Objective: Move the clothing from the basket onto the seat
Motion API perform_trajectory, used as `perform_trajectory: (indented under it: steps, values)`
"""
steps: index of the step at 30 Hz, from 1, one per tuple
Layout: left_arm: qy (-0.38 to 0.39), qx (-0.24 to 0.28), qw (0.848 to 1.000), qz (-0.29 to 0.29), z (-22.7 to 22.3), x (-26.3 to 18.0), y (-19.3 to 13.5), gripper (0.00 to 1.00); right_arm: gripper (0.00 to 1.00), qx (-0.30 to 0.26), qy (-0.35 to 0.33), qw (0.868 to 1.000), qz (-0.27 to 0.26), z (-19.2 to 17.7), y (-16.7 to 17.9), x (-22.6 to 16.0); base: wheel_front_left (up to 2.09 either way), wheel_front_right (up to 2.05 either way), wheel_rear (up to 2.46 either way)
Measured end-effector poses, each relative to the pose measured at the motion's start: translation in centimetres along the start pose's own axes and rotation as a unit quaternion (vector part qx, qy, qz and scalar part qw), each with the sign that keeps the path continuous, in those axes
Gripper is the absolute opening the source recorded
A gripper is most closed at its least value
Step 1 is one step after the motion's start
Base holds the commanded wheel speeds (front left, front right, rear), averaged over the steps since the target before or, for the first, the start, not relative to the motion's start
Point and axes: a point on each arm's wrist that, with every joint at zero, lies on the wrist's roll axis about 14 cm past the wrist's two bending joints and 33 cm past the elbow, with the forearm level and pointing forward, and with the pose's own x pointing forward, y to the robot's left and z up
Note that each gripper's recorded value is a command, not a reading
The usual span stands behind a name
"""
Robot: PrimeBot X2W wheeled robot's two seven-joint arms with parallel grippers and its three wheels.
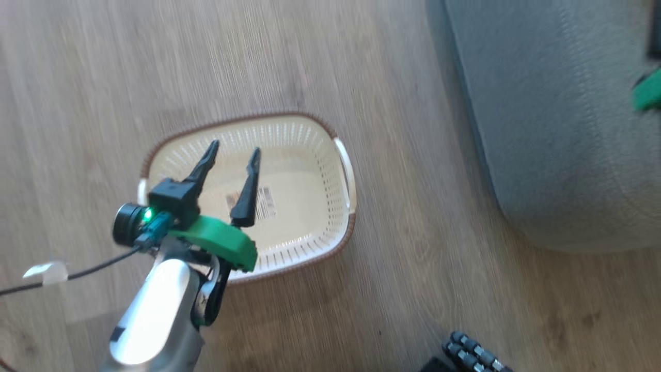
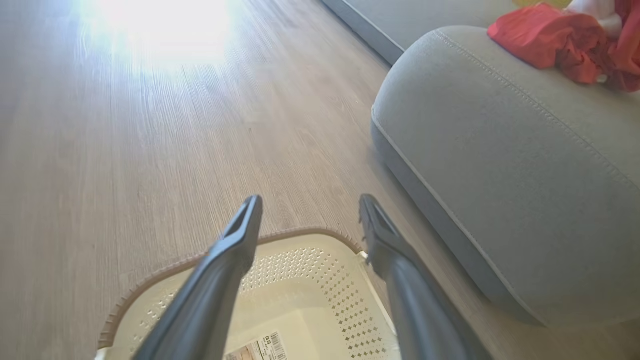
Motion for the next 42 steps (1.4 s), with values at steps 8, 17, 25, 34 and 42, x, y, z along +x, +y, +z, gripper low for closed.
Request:
perform_trajectory:
  steps: [8, 17, 25, 34, 42]
  values:
    - [-0.046, 0.012, 0.993, 0.105, 4.3, -4.6, 4.7, 1.0, 1.0, 0.059, -0.014, 0.995, 0.085, -0.3, 8.5, -7.1, 0.0, 0.0, 0.0]
    - [-0.077, 0.022, 0.982, 0.173, 6.7, -9.6, 7.6, 1.0, 1.0, 0.087, -0.015, 0.988, 0.128, -0.1, 14.5, -11.6, 0.0, 0.0, 0.0]
    - [-0.102, 0.028, 0.972, 0.208, 8.3, -13.2, 9.5, 1.0, 1.0, 0.087, -0.004, 0.988, 0.128, -0.7, 14.8, -14.1, 0.0, 0.0, 0.0]
    - [-0.105, 0.025, 0.969, 0.224, 8.4, -14.4, 10.1, 0.0, 0.0, 0.101, 0.004, 0.986, 0.132, -1.0, 15.2, -14.6, 0.0, 0.0, 0.0]
    - [-0.055, -0.012, 0.969, 0.242, 4.7, -15.8, 10.5, 0.0, 0.0, 0.123, 0.063, 0.982, 0.126, -4.5, 15.2, -16.5, 0.0, 0.0, 0.0]
